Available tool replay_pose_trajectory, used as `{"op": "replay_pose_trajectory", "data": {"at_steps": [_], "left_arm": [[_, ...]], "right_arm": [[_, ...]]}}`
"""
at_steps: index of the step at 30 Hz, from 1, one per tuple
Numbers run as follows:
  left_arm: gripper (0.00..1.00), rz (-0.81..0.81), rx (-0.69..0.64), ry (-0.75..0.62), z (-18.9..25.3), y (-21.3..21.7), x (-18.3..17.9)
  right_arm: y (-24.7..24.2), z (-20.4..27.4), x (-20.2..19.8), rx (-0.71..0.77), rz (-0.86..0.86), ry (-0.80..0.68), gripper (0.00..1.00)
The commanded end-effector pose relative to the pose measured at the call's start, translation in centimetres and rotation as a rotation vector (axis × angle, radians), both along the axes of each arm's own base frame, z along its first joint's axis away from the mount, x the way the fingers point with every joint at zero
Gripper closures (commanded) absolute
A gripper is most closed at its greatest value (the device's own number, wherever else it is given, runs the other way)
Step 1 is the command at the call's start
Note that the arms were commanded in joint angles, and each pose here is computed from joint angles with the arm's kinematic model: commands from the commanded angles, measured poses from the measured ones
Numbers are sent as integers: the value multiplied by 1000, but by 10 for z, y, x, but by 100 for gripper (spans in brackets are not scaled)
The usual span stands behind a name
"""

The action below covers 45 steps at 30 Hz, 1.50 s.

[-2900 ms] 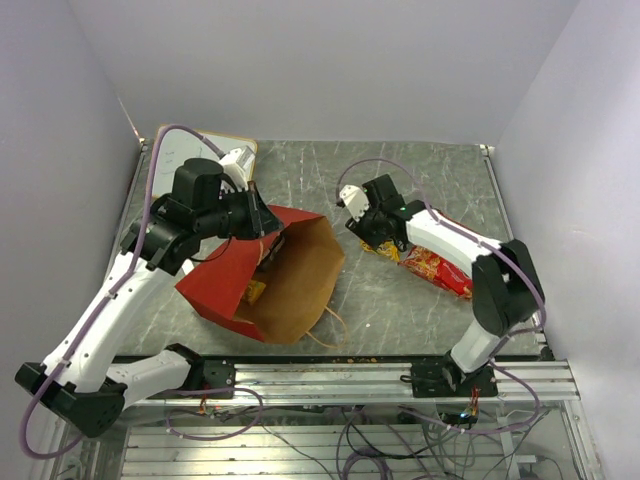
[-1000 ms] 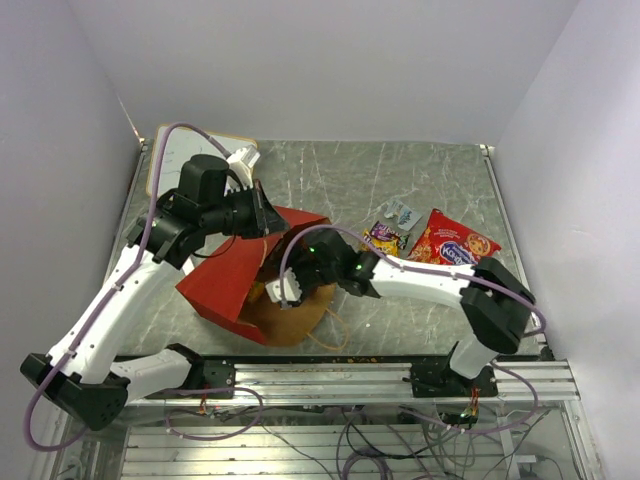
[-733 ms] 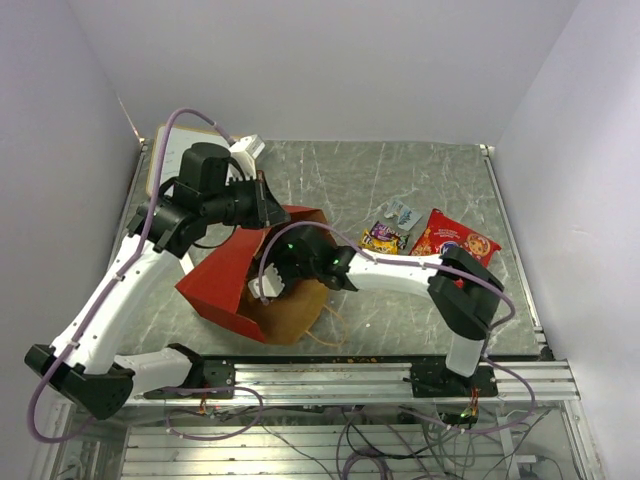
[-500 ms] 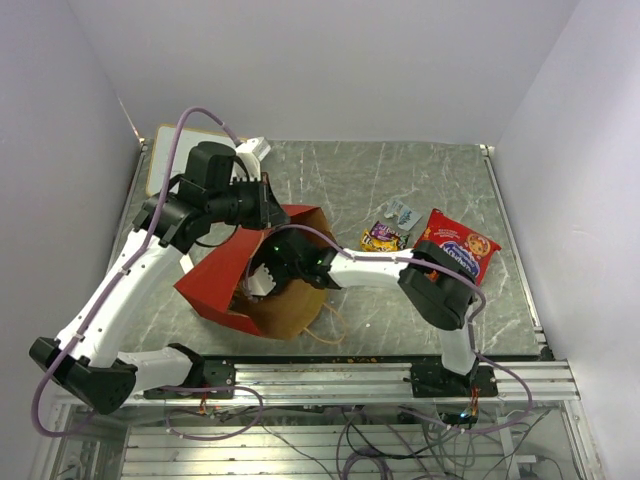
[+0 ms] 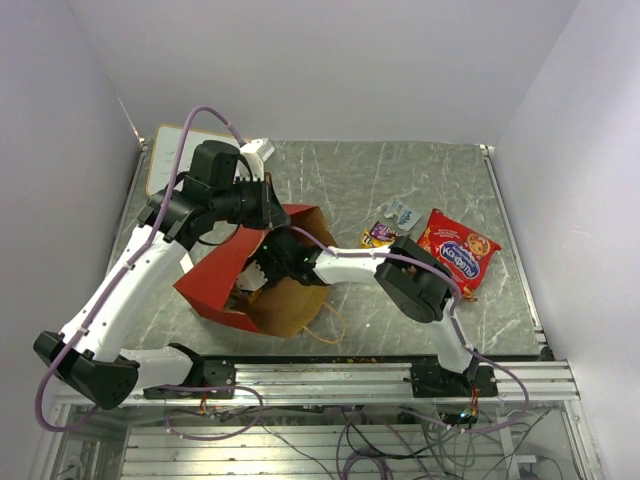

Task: Take the snacks out of the paper bag
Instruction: Take out the snack from the paper bag.

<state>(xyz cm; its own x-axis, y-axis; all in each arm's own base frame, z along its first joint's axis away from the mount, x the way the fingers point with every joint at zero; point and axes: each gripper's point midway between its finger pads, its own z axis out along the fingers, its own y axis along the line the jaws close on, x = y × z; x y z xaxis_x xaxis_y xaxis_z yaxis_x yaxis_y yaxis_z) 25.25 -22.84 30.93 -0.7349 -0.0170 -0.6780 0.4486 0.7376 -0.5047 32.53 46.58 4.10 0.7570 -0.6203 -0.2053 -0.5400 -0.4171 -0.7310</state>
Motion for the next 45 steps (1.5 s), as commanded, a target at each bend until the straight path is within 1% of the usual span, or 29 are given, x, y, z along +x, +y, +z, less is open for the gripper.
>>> {"op": "replay_pose_trajectory", "data": {"at_steps": [1,5,8,11,12,17,22,25,31,37,41,42,45], "left_arm": [[93,-2,-12,-35,15,4,-5],[93,46,7,-31,13,11,-3],[93,97,8,-36,13,17,1],[93,124,-3,-45,16,19,2],[93,131,-7,-44,16,20,2],[93,146,-45,-46,23,17,3],[93,170,-51,-62,26,20,4],[93,162,-51,-54,25,20,2],[93,188,-51,-47,17,24,0],[93,212,-27,-39,11,26,6],[93,220,-41,-40,10,24,8],[93,223,-40,-34,8,25,8],[93,227,-40,-17,3,24,8]], "right_arm": [[-7,-9,3,-18,-5,19,69],[-5,7,-1,20,6,21,85],[-7,19,-5,42,11,25,95],[-14,26,-12,45,12,39,100],[-16,38,-15,65,16,36,100],[-28,73,-34,153,29,59,100],[-38,92,-63,207,71,123,100],[-44,104,-83,247,81,172,100],[-59,150,-124,398,101,332,100],[-93,203,-153,541,41,448,100],[-116,240,-153,628,-56,450,100],[-121,261,-150,673,-77,427,100],[-143,296,-138,769,-164,336,100]]}}
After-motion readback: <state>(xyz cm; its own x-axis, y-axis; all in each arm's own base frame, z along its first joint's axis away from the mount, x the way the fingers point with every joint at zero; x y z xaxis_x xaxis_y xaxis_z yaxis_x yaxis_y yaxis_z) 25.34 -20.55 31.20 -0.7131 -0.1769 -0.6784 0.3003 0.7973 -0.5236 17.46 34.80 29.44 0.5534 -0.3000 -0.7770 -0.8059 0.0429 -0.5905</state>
